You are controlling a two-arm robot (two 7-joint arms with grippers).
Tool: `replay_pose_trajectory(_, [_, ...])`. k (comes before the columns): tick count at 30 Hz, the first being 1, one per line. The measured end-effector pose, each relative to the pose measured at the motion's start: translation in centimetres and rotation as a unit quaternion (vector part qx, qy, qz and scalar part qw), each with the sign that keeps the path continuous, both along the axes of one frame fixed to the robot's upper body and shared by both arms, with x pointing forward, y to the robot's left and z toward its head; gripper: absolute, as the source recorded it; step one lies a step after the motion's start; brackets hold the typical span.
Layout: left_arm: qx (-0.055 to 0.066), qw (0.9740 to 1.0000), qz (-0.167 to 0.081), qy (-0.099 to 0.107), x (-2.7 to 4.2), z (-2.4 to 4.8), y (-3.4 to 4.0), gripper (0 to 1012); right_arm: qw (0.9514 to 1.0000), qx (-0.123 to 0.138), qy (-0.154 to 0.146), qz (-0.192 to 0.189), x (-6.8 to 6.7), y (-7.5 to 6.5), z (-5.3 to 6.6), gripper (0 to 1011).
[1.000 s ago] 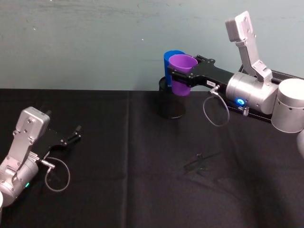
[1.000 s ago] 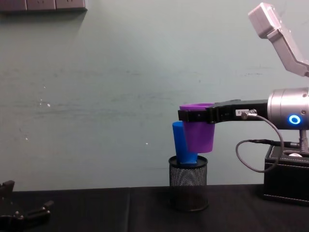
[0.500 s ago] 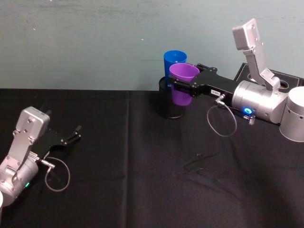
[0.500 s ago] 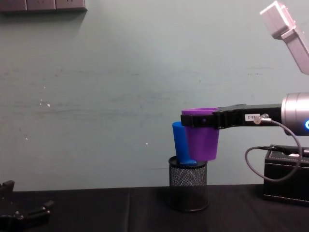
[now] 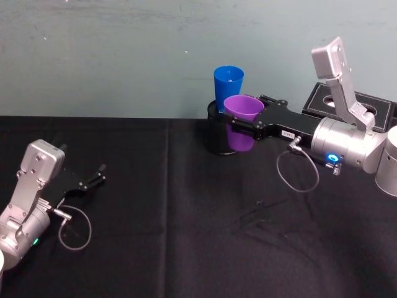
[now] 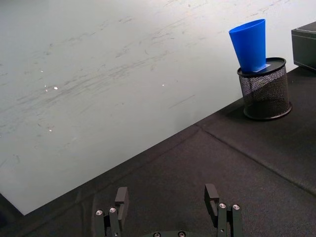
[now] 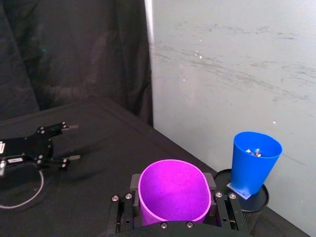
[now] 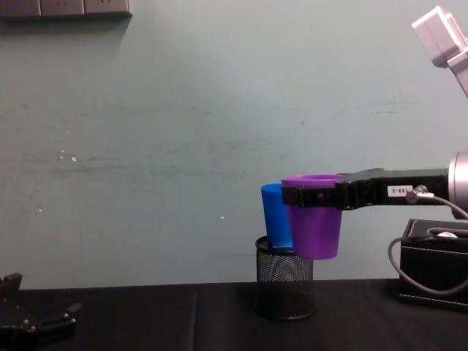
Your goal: Pick up one cup with a gripper and tap it against the other cup.
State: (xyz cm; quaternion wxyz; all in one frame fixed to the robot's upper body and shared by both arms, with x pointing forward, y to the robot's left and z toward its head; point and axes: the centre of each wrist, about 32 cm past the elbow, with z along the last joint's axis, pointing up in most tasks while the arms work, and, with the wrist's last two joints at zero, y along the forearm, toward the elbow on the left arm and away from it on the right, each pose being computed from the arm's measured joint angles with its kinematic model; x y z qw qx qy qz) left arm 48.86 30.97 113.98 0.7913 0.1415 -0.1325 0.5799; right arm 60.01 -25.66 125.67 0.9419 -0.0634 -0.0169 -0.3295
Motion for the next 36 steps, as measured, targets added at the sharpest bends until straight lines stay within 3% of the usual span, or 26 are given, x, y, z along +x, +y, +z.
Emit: replay_pose_trajectory(36, [0.000, 1.0000, 0.000, 0.000, 0.00, 0.00, 0.00, 1011, 0.9990, -0.004, -0.003, 0.044, -1.7, -0.6, -2.0, 746])
